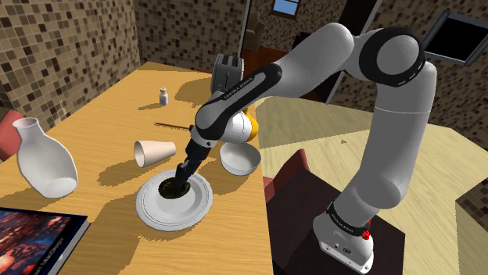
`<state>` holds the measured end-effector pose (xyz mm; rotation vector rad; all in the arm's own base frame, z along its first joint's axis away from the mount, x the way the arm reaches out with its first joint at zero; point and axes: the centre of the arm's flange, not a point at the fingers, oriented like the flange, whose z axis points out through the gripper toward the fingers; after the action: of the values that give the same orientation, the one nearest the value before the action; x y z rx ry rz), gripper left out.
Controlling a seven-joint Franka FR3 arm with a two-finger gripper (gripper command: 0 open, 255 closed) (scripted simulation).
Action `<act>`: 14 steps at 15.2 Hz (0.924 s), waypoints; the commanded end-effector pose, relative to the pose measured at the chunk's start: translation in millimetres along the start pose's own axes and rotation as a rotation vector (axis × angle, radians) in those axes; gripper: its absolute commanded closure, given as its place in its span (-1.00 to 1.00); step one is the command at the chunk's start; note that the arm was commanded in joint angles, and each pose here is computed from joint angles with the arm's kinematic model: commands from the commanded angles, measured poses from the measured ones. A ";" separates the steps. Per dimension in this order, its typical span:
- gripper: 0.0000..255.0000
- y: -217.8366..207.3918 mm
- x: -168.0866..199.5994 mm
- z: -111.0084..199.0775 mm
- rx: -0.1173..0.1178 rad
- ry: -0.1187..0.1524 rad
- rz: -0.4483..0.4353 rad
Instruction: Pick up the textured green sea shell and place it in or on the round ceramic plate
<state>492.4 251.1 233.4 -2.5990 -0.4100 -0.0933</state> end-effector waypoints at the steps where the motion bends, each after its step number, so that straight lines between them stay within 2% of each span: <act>1: 1.00 2.8 -0.4 4.6 0.000 0.001 0.000; 7: 1.00 2.8 -0.4 4.6 0.000 0.001 0.000; 8: -1.00 2.8 -0.4 4.6 0.000 0.001 0.000; 13: -1.00 2.8 -0.4 4.6 0.000 0.001 0.000; 14: -1.00 2.8 -0.4 -8.6 0.000 0.001 0.000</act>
<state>494.3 247.0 234.5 -2.5993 -0.4095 -0.0945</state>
